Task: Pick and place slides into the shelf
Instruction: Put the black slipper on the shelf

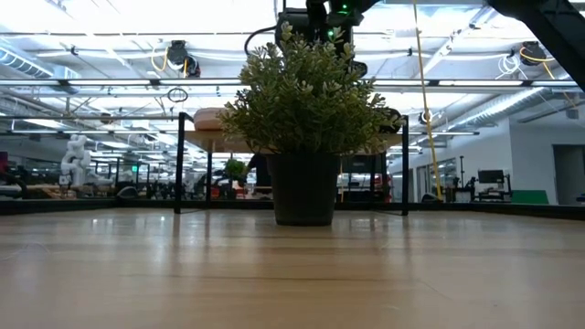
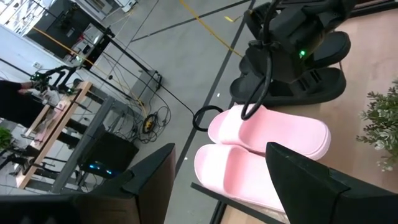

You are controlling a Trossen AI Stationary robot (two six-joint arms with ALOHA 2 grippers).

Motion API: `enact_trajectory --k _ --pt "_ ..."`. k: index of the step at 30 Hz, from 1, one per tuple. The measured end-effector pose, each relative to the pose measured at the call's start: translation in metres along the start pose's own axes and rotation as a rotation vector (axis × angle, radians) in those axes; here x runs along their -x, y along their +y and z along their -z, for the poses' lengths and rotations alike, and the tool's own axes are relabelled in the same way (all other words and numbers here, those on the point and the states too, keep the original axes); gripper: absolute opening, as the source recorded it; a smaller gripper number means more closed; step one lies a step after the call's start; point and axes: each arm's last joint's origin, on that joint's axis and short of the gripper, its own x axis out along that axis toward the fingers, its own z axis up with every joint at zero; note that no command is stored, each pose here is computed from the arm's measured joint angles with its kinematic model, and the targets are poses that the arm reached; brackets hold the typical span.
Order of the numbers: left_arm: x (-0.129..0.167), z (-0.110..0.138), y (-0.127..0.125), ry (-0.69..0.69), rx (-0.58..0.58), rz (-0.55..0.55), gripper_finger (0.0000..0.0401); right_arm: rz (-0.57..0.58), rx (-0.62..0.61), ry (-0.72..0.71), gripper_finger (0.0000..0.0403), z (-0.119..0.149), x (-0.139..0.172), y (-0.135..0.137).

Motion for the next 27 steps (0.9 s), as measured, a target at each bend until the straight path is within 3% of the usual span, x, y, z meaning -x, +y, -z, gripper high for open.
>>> enact_trajectory --k 9,27 --pt "0.0 0.0 -0.0001 0.0 0.0 0.0 0.0255 0.082 0.103 -0.028 0.0004 0.0007 0.0044 0.004" --pt "-0.0001 -0.0005 0.0 -0.003 0.012 0.0 0.0255 0.059 0.165 0.016 0.0002 0.0057 0.0047 0.0032"
